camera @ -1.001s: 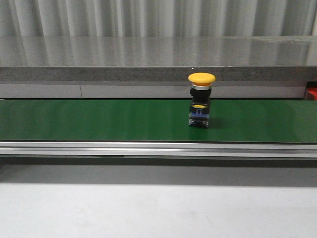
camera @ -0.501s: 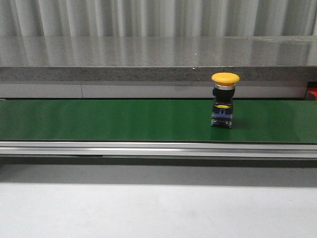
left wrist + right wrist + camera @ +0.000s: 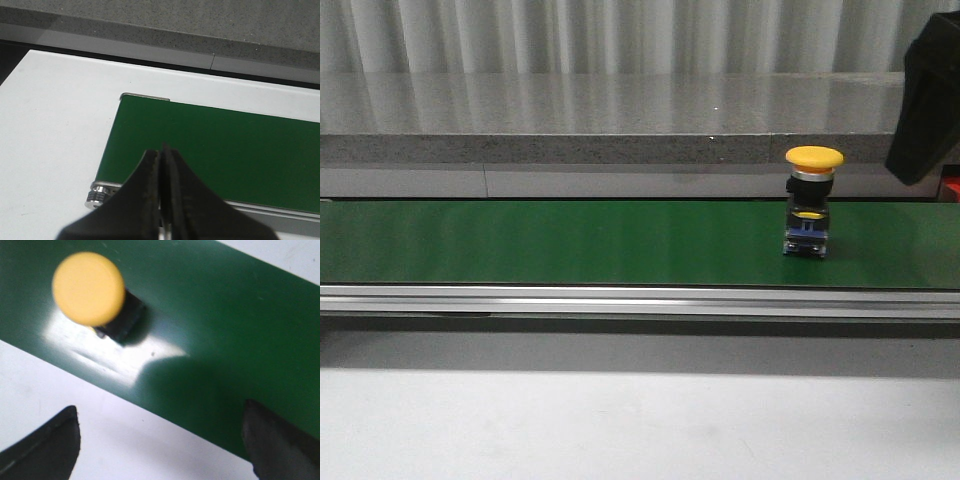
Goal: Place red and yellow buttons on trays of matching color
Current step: 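Lower the right gripper onto the yellow button and grasp it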
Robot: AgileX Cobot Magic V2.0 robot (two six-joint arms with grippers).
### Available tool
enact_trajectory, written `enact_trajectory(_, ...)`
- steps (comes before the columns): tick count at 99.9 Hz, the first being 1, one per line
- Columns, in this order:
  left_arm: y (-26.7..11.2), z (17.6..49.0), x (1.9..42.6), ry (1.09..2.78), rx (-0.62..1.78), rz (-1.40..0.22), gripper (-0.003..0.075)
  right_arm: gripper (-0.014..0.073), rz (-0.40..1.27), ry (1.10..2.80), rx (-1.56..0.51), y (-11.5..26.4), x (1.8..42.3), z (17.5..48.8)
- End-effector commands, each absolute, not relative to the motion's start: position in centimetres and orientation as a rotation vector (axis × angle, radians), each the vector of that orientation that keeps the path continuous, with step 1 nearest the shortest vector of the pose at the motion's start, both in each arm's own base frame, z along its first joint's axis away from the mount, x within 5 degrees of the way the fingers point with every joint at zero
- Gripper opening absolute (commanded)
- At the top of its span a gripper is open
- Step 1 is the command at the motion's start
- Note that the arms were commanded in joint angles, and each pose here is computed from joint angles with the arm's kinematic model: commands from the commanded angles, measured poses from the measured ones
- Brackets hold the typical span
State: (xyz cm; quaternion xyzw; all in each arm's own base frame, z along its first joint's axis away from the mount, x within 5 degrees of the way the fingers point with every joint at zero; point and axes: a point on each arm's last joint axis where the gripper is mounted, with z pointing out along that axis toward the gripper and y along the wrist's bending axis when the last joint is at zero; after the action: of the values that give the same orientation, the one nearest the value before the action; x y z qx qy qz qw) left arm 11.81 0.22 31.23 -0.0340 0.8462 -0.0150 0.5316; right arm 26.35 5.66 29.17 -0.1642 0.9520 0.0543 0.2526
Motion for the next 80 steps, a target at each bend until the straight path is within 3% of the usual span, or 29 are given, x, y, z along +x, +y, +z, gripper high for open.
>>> enact_trajectory(1,0.3,32.8,12.1,1.916,-0.092,-0.044,-0.002,0.0647,0.181,2.43,-0.459,6.5,26.6,31.3)
enact_trajectory(22,0.3,32.8,12.1,1.916,-0.092,-0.044,-0.002,0.0647,0.23,2.358,-0.436,7.3,27.7,31.2)
enact_trajectory(51,0.3,32.8,12.1,1.916,-0.092,-0.044,-0.002,0.0639,0.212,2.405,-0.415,7.8,30.8,27.5)
enact_trajectory(58,0.3,32.8,12.1,1.916,-0.092,-0.044,-0.002,0.0595,0.209,2.421,-0.412,7.9,31.2,26.7)
enact_trajectory(80,0.3,32.8,12.1,1.916,-0.092,-0.044,-0.002,0.0328,0.227,2.447,-0.357,7.9,31.6,26.2)
